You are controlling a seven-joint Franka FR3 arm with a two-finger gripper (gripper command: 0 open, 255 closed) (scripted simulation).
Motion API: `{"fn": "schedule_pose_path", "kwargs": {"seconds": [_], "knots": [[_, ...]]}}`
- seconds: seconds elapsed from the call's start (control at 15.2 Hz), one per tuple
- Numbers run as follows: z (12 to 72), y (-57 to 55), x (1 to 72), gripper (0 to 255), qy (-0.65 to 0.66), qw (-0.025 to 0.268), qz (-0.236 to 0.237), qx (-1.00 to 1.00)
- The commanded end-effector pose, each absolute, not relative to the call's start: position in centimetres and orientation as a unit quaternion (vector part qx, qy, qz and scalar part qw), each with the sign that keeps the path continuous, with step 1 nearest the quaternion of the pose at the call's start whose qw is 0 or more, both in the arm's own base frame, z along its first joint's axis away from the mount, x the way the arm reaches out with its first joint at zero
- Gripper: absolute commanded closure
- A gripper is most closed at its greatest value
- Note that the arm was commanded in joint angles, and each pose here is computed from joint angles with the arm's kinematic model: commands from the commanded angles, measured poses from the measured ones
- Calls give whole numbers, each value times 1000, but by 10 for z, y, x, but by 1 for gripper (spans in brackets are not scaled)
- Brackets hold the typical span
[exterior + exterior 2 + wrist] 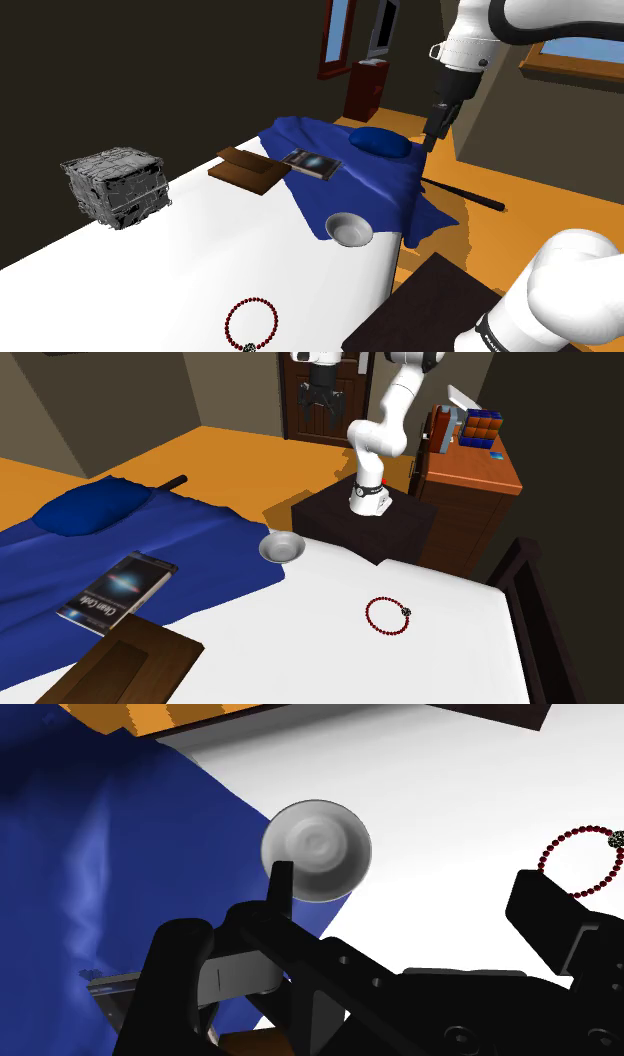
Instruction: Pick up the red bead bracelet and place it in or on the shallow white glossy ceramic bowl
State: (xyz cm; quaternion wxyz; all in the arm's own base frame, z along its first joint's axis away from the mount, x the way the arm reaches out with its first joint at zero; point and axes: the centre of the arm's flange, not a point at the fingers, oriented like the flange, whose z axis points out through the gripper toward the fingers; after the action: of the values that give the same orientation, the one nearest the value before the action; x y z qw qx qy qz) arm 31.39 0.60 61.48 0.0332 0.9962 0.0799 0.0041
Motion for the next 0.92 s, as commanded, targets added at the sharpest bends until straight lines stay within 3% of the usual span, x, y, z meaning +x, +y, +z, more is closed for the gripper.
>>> {"fn": "schedule_pose_path", "kwargs": {"seconds": [0.0, 0.86], "knots": [[615, 6, 314, 0, 80, 33, 4, 996], [486, 116, 308, 0, -35, 25, 3, 999]]}}
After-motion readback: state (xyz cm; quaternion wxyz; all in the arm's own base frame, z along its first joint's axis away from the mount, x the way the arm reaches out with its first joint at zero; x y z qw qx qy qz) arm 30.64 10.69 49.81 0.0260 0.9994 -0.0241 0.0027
